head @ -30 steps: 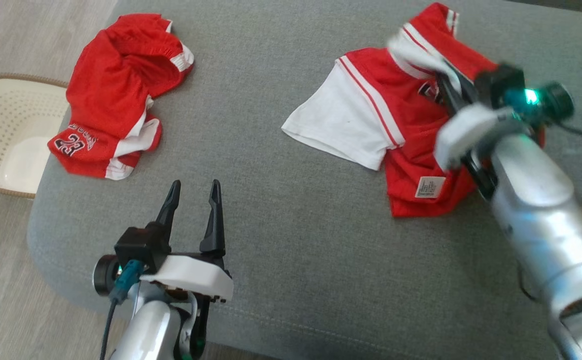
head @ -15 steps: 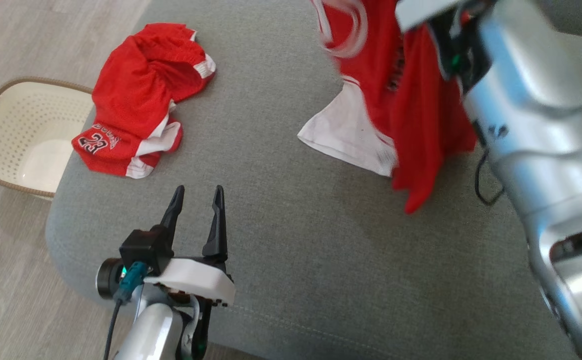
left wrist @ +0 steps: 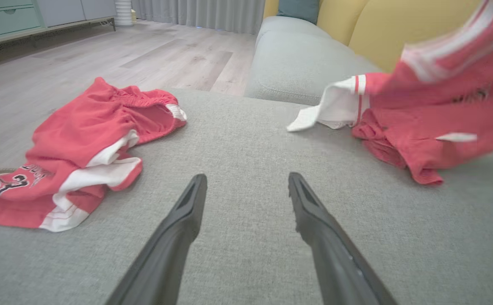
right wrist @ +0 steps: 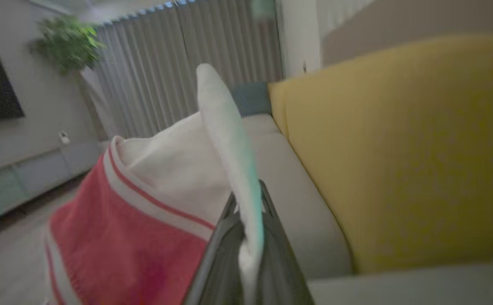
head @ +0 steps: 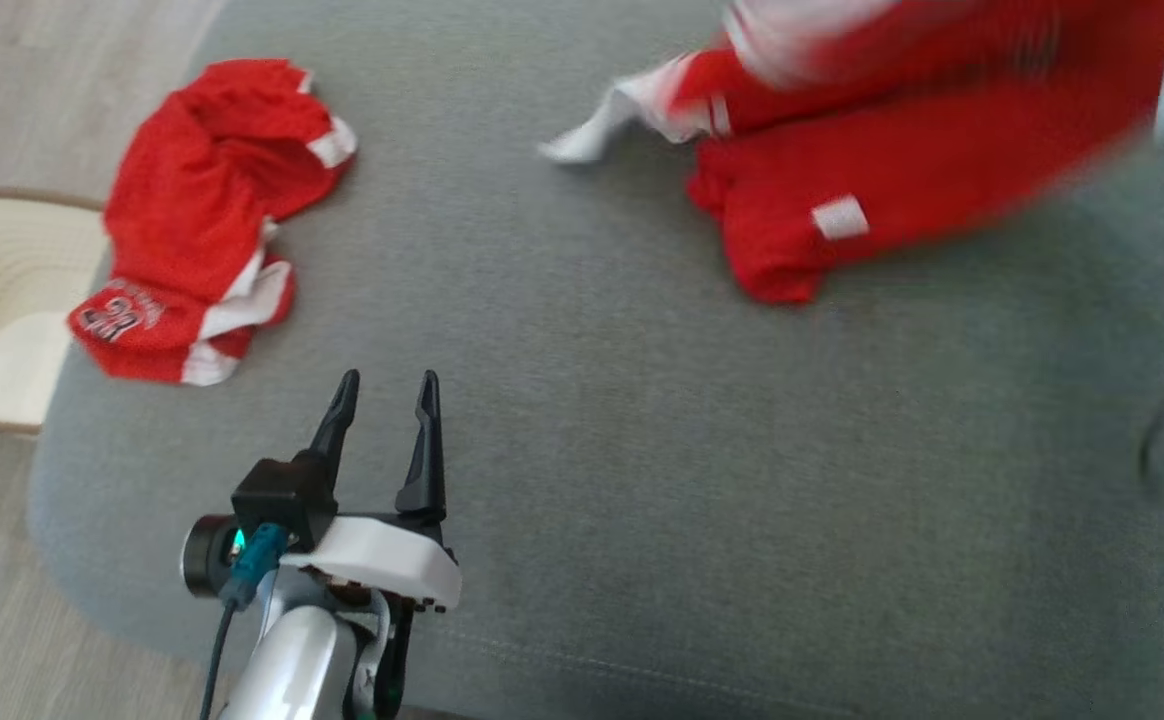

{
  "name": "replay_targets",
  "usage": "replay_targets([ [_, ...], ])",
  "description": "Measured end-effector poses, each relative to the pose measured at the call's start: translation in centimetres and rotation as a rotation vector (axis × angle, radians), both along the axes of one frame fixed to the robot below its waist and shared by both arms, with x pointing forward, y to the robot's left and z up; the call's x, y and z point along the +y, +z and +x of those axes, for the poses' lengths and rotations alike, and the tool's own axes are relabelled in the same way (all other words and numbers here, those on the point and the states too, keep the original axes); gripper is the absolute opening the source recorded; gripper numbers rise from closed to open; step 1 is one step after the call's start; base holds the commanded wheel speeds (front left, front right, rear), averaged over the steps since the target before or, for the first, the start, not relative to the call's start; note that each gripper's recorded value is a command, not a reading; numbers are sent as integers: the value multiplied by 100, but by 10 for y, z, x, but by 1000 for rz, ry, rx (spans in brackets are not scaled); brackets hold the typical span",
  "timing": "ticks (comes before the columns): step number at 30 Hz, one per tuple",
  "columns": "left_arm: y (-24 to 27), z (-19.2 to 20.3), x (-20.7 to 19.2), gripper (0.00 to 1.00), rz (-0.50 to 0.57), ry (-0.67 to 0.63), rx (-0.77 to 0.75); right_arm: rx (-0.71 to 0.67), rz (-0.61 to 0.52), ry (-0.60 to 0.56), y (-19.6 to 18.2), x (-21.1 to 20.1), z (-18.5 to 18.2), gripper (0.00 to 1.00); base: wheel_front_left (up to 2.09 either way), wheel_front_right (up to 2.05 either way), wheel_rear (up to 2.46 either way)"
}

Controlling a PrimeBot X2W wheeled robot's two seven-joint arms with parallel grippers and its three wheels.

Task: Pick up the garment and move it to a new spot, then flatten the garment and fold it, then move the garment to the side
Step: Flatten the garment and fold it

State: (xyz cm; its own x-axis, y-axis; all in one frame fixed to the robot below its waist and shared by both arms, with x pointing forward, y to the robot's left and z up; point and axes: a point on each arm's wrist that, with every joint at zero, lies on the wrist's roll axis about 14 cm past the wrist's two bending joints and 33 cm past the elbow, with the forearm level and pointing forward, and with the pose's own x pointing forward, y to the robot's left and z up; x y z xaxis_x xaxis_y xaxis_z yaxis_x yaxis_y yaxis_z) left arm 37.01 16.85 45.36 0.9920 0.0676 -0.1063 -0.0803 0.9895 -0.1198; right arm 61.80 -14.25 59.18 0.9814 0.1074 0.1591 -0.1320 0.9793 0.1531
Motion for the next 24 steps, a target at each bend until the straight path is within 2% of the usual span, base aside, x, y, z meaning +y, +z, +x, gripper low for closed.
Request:
replay_targets([
  [3,-4,6,-9,100,-7,-35,8,214,-75,-81,-91,-42,-34,0,0,0,0],
  [4,-5,9,-13,100,-9,-46,10,270,-93,-104,-113,-55,-46,3,0,0,0],
  [5,-6,12,-16,100,-12,-60,10,316,-108,-125,-130,-65,-57,31,0,0,0],
  [6,-6,15,-20,100,-12,-73,9,353,-120,-146,-144,-75,-66,99,0,0,0],
  [10,-5,26,-32,100,-9,-115,0,382,-131,-210,-156,-99,-86,100,0,0,0],
  [18,-8,32,-59,100,-25,-198,5,331,-117,-215,-153,-85,-113,100,0,0,0],
  [24,-4,52,-91,100,-33,-303,-23,306,-136,-224,-150,-94,-130,100,0,0,0],
])
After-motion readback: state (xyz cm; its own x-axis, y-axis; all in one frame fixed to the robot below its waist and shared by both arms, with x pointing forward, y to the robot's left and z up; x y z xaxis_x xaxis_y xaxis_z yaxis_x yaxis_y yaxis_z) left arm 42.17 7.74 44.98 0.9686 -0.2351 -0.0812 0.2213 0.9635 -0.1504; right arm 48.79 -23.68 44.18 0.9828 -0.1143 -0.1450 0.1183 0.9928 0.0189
